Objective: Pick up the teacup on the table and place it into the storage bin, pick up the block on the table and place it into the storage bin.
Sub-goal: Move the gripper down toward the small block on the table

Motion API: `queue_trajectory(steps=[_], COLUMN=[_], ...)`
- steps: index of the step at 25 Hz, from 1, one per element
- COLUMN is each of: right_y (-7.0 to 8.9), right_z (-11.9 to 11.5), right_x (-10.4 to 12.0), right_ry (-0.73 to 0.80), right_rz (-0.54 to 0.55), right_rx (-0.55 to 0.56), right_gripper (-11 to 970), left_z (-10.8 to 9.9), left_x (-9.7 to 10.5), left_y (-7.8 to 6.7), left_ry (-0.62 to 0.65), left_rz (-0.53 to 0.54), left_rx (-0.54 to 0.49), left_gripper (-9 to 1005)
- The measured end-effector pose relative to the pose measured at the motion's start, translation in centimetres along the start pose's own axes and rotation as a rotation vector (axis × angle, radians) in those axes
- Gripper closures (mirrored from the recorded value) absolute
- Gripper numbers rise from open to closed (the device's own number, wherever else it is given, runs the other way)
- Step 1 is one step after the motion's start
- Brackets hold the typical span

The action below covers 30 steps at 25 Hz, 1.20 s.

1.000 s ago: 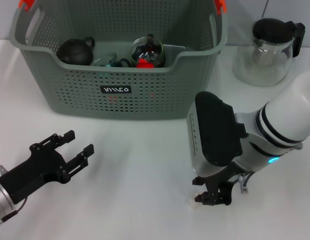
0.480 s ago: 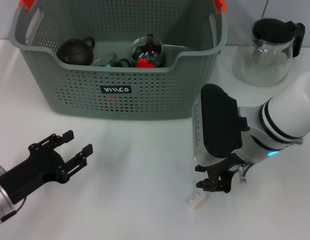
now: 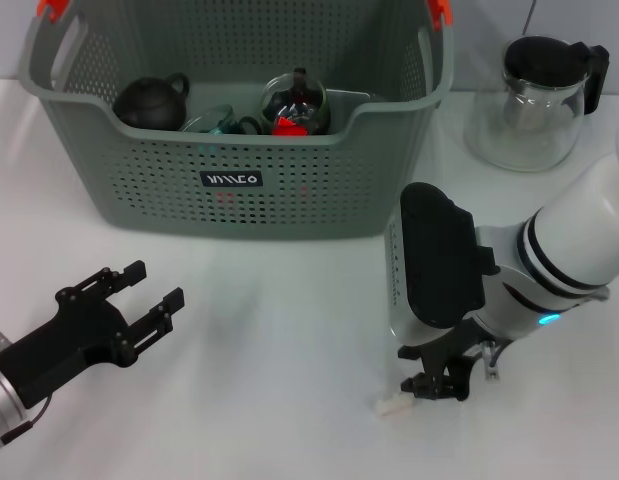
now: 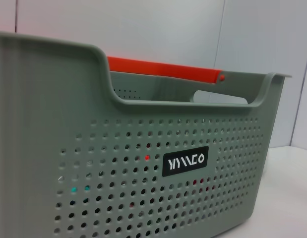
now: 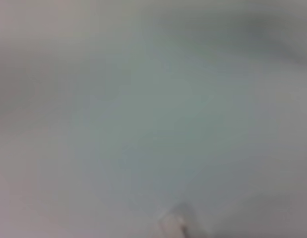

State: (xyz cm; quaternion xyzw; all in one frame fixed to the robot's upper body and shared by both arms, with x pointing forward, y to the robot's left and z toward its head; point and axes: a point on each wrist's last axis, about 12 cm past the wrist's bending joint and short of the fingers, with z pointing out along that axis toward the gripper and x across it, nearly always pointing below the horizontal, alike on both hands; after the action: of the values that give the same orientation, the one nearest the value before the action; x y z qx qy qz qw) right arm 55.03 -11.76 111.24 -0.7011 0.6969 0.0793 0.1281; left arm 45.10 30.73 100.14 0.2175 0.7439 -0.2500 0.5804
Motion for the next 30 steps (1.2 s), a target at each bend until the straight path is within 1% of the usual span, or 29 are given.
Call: queue_trajectory(steps=[6, 10, 12, 15, 18, 30], right_y=[0.4, 0.0, 0.0, 0.6, 1.0, 0.9], right_z=[-0.4, -0.9, -1.2, -1.4, -1.2, 0.7], right_x=[0.3, 0.6, 0.6, 0.2, -0.2, -0.9], right_ry=[0.019, 0.015, -0.001, -0.027, -0.041, -0.018], right_rz=[0.027, 0.062, 0.077, 0.046, 0.000, -0.025], right_rx=[-0.035, -0.007, -0.020, -0.067, -0.093, -0.111], right_gripper=[612, 613, 613, 613, 613, 612], left_z=[0.0, 0.0, 0.0, 0.0, 0.0, 0.1], left_x=[0.0, 0.0, 0.1, 0.1, 0.1, 0.1], left_y=[0.0, 0.0, 0.0, 0.1, 0.0, 0.0], left_ry=[0.000, 0.003, 0.008, 0.010, 0.010, 0.009], left_rz=[0.000, 0.001, 0.001, 0.001, 0.001, 0.001], left_rx=[-0.001, 0.000, -0.003, -0.004, -0.004, -0.003], left_gripper=[366, 367, 367, 368, 368, 368])
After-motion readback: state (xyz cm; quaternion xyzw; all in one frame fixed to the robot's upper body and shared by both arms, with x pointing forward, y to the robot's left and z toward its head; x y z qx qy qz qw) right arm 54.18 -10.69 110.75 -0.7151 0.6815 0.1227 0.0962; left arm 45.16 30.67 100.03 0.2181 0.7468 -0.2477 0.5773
